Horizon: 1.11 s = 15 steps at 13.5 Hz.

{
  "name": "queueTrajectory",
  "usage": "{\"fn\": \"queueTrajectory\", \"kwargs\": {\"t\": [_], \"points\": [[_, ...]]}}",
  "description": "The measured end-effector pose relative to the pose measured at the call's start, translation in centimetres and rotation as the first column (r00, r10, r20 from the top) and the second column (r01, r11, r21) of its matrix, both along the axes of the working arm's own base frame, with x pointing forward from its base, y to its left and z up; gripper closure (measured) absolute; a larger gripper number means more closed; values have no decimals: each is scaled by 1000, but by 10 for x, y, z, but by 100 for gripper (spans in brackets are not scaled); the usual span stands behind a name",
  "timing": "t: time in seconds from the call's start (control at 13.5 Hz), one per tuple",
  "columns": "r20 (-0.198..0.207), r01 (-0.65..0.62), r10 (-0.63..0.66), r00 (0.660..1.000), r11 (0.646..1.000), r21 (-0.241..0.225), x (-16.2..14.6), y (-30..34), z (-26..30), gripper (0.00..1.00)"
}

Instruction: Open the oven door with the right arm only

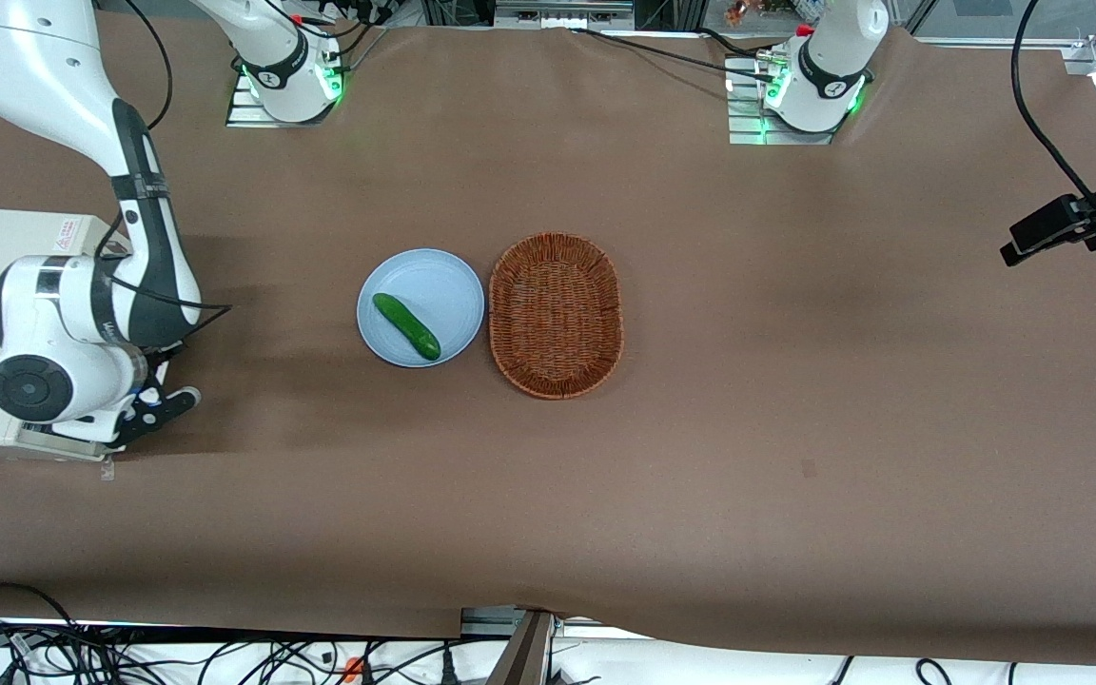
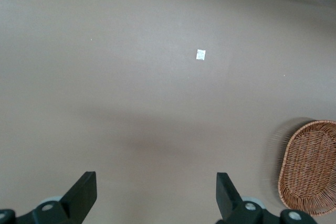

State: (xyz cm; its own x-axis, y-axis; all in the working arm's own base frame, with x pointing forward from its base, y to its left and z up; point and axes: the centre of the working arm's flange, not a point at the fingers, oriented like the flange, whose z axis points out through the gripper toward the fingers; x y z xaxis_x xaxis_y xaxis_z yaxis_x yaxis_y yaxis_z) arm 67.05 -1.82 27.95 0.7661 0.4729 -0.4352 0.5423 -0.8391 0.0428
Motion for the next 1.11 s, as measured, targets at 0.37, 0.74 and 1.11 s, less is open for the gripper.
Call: {"fn": "queueTrajectory", "kwargs": {"t": [0.37,0.74,1.11], "points": [[18,13,-14,1000,998,61,4,15,-57,99],[28,75,-78,997,992,101,5,10,-93,99],[41,269,-276,960,954,135,5,-6,-94,99]]}}
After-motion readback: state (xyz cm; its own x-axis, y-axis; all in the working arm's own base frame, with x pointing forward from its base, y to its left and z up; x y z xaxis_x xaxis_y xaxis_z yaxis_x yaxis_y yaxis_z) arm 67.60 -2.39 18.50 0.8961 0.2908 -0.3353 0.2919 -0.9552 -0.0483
